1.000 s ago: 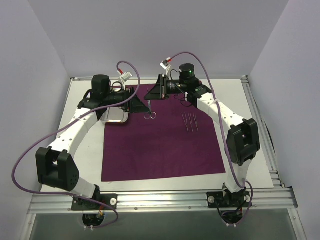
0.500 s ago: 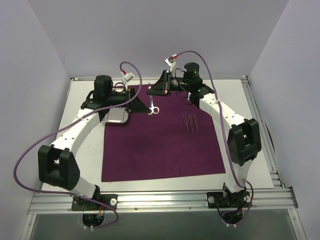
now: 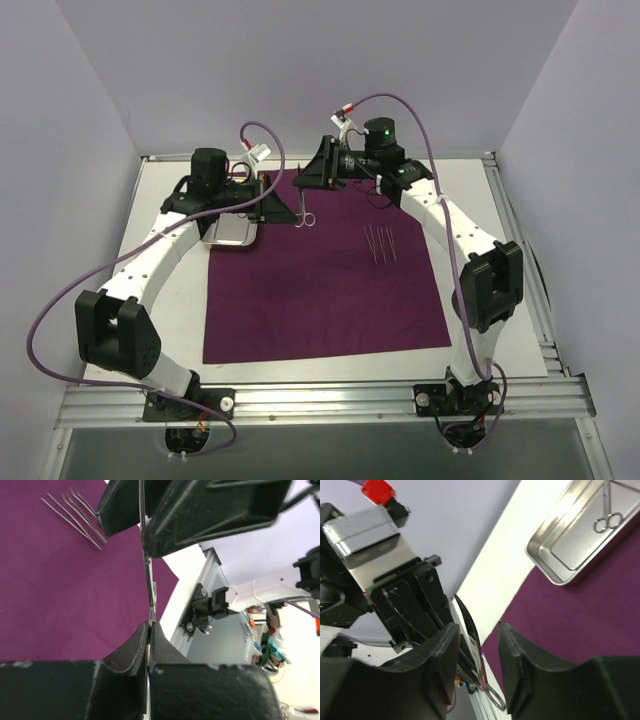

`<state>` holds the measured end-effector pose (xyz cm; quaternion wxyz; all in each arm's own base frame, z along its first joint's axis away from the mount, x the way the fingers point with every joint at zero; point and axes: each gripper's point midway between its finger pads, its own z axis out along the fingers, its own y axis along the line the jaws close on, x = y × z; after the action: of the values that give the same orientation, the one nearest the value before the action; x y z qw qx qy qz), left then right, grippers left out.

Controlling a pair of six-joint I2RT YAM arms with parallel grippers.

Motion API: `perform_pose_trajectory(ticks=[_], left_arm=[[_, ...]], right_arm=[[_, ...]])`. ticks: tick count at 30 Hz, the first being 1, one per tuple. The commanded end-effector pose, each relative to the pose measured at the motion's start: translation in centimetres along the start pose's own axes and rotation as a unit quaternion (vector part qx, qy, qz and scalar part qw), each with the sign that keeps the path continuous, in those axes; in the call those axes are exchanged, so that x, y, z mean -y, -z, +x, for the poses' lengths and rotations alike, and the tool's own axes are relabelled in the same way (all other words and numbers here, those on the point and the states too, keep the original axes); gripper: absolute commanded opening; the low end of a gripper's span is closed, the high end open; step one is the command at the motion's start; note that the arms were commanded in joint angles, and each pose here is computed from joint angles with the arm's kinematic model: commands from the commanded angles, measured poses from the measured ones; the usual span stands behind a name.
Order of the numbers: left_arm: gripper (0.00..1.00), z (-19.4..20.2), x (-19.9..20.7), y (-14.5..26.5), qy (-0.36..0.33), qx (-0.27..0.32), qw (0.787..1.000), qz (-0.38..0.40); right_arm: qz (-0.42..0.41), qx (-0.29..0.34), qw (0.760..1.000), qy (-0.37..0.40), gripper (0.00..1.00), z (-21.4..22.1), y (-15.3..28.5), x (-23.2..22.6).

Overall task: Open and lay out the surgical kit
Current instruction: Place the medical item in the surgical kit.

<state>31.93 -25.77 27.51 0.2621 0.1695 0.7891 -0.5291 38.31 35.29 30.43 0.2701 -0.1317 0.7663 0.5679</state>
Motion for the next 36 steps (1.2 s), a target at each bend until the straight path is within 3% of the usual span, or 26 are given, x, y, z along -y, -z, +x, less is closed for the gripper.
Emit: perform_pose_trajectory(ticks=[1, 9, 23, 29, 32, 33, 34, 35, 36], left_arm=[[0.02, -1.4, 0.2, 0.6, -0.029, 0.014, 0.999, -0.035], [0.02, -1.7, -1.1, 0.7, -0.02, 0.015, 0.997, -0.077], [0.02, -1.8, -2.2, 0.7, 0.009, 0.018, 0.994, -0.112], [0.02, -2.0, -2.6, 0.6, 0.014, 0.018, 0.993, -0.119], [0.02, -2.0, -2.8, 0.4, 0.02, 0.015, 0.992, -0.12], [0.04, -2.0, -3.0, 0.5, 0.025, 0.014, 0.992, -0.125], [0.14, -1.9, -3.3, 0.4, 0.029, 0.012, 0.991, -0.131], [0.27, -1.9, -3.6, 0.5, 0.032, 0.012, 0.99, -0.136], [0.51, -1.8, -3.9, 0.5, 0.033, 0.011, 0.989, -0.142]], right_arm=[[0.049, -0.005, 0.998, 0.033, 0.38, -0.2, 1.0, 0.1], [0.103, -0.024, 0.993, 0.057, 0.46, 0.2, 0.5, 0.6], [0.24, -0.082, 0.962, 0.099, 0.47, 3.5, -2.8, 2.8], [0.275, -0.094, 0.95, 0.113, 0.34, 4.3, -2.8, 3.6], [0.282, -0.095, 0.947, 0.117, 0.04, 4.4, -2.9, 3.7], [0.287, -0.095, 0.946, 0.114, 0.0, 4.5, -2.9, 3.9], [0.29, -0.094, 0.946, 0.115, 0.0, 4.5, -2.8, 4.1], [0.294, -0.092, 0.944, 0.114, 0.0, 4.3, -2.7, 4.3], [0.299, -0.091, 0.943, 0.115, 0.0, 4.2, -2.6, 4.5]])
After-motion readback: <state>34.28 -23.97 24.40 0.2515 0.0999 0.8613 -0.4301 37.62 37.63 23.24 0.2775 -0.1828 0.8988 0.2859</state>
